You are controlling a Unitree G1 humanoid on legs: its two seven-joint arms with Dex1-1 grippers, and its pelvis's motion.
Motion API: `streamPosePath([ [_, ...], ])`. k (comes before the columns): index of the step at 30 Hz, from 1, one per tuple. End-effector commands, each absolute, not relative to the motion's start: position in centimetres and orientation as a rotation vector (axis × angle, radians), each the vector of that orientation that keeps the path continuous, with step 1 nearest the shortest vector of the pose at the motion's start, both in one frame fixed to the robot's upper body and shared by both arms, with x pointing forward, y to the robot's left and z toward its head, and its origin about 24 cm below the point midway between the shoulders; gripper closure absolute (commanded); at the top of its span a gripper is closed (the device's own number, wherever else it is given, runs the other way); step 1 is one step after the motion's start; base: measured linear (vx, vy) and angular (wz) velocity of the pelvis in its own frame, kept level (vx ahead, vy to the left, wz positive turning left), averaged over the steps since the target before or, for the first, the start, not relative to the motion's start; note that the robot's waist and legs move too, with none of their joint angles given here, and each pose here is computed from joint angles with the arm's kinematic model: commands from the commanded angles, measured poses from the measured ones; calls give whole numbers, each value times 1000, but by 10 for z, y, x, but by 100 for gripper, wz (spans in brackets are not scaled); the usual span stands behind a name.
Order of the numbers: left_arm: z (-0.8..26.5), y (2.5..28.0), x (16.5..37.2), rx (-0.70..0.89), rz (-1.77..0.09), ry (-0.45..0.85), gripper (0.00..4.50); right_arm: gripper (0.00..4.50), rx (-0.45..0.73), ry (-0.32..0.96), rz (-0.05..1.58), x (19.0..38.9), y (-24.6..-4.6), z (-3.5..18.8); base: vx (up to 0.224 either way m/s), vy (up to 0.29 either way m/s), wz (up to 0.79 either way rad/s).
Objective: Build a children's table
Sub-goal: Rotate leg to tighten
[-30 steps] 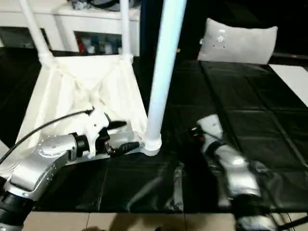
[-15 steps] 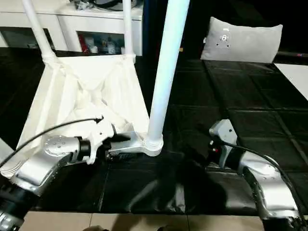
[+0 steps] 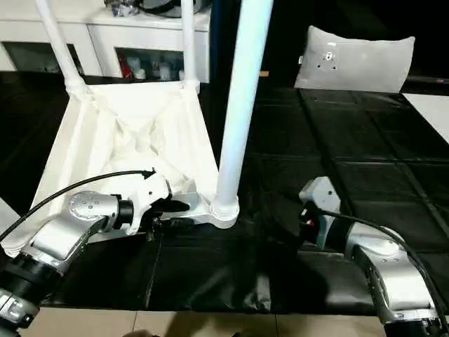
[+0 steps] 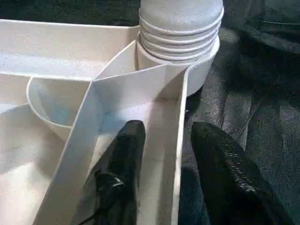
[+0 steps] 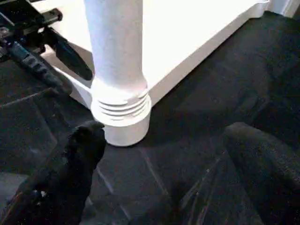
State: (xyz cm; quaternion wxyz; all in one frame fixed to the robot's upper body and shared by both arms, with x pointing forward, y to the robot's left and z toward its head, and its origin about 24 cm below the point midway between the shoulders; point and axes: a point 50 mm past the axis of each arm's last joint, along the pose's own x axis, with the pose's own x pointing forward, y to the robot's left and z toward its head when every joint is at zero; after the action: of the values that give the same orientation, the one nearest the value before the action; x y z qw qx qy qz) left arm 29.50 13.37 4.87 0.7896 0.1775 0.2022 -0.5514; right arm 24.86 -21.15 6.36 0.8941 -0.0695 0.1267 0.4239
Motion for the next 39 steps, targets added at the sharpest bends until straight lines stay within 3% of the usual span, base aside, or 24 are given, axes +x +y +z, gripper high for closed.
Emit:
streamPosePath([
  [1,39,138,293,413,-1181,503,305,0,-153,262,893,248,-211,67,0,0,0],
  [18,36,138,297,481,-1243,534,447,0,-179,258,954,263,-201,69,0,0,0],
  [25,34,138,298,537,-1270,546,447,0,-205,251,972,273,-199,72,0,0,0],
  [30,39,132,291,609,-1425,464,447,0,-184,267,1104,275,-189,73,0,0,0],
  [39,40,118,268,633,-1659,398,450,76,-121,291,1232,281,-179,68,0,0,0],
])
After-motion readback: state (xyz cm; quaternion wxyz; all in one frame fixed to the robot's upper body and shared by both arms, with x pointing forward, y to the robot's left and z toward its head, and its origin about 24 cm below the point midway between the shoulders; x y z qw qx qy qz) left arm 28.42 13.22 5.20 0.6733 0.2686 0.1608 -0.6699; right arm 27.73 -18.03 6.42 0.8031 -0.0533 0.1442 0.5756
